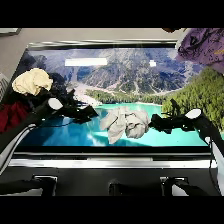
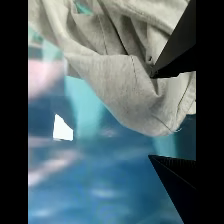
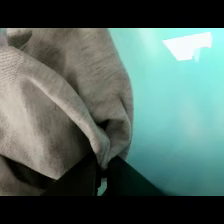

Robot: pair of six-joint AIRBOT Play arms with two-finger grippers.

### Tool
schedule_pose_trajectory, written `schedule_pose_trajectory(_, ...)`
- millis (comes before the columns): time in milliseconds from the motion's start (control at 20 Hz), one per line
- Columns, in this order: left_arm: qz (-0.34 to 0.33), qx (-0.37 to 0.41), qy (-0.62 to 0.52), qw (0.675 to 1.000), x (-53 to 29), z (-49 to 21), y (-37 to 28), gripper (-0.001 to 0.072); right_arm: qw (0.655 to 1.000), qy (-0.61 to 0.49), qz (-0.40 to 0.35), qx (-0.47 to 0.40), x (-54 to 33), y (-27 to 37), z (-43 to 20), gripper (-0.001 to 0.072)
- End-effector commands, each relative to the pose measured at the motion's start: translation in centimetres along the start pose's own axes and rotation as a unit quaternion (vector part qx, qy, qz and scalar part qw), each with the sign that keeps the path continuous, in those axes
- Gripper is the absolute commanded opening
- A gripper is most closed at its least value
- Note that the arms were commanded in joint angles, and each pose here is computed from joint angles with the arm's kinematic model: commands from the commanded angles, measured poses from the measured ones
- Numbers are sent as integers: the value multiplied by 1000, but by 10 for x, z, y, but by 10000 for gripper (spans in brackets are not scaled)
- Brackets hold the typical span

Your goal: Fold the clothes and pants, and hang the long-sleeved shirts on hangers.

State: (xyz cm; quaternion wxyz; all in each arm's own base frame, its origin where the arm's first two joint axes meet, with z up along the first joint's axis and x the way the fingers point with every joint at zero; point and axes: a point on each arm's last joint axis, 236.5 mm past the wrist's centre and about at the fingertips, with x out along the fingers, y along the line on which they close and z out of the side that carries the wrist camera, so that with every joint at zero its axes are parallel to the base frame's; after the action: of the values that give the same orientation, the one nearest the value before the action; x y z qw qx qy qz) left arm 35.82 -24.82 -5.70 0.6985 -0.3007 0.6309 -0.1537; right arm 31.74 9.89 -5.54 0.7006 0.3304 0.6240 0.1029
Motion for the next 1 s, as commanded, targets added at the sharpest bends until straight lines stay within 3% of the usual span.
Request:
schedule_pose_trajectory(0, -16, -7, 8, 1000, 30, -12, -9, 544, 1000, 3, 2, 10, -3, 3, -3, 37)
schedule_pose_trajectory(200, -59, -30, 8, 998, 43, -14, -29, 522, 1000, 12, 3, 12, -4, 4, -7, 37)
schedule_pose_trajectory(250, -64, -43, 14, 997, 47, -16, -30, 469, 1000, 14, 4, 12, -4, 4, -8, 37)
schedule_pose_trajectory(300, -69, -54, 18, 996, 50, -17, -31, 344, 1000, 16, 4, 12, -4, 4, -9, 37)
schedule_pose_trajectory(350, -77, -59, 19, 995, 51, -17, -35, 161, 1000, 19, 5, 12, -4, 5, -11, 37)
schedule_pose_trajectory(400, -83, -51, 16, 995, 49, -16, -38, 23, 1000, 18, 6, 10, -5, 6, -11, 36)
schedule_pose_trajectory(700, -91, 38, -89, 991, -45, 54, -64, 16, 991, -84, -20, -100, -68, 43, 44, 35)
schedule_pose_trajectory(950, -50, 182, -289, 939, -255, 118, -118, 16, 916, -271, -11, -297, -228, 168, 92, 35)
